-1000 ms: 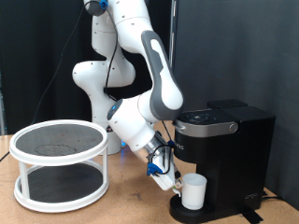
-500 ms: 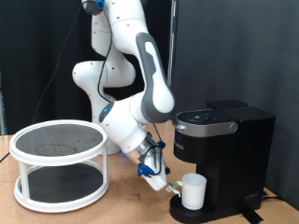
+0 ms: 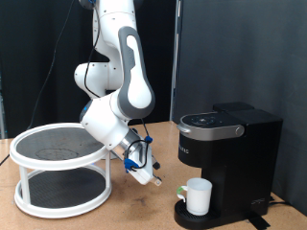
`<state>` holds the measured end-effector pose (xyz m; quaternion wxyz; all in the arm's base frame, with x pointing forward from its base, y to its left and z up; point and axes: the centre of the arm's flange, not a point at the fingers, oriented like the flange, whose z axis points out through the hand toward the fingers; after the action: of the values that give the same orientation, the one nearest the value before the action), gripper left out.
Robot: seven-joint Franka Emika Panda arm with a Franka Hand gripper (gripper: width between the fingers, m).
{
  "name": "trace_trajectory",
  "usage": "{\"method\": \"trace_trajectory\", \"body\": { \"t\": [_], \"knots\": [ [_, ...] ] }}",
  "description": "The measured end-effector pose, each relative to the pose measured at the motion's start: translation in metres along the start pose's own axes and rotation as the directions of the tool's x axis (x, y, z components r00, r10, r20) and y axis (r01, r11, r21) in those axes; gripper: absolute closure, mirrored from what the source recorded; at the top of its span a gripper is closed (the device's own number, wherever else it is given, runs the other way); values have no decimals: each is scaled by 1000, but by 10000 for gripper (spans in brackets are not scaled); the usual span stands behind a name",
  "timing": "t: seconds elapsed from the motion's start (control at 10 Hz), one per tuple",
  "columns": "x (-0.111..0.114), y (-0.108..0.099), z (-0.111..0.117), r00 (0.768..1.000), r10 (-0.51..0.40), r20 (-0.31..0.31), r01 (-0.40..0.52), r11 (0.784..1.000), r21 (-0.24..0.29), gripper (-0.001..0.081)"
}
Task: Make a cup of coffee with the keurig machine
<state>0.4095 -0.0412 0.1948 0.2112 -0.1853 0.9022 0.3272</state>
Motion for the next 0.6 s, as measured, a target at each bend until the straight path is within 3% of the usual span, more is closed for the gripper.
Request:
{"method": "trace_trajectory", "body": {
  "t": [0.1,0.4,0.6],
  "knots": [
    [0,4,3,1000,-8,-2,8,999,-36,72],
    [-11,40,3,998,-41,49,51,973,-226,72],
    [-17,61,-5,998,-44,48,56,953,-298,72]
  ]
}}
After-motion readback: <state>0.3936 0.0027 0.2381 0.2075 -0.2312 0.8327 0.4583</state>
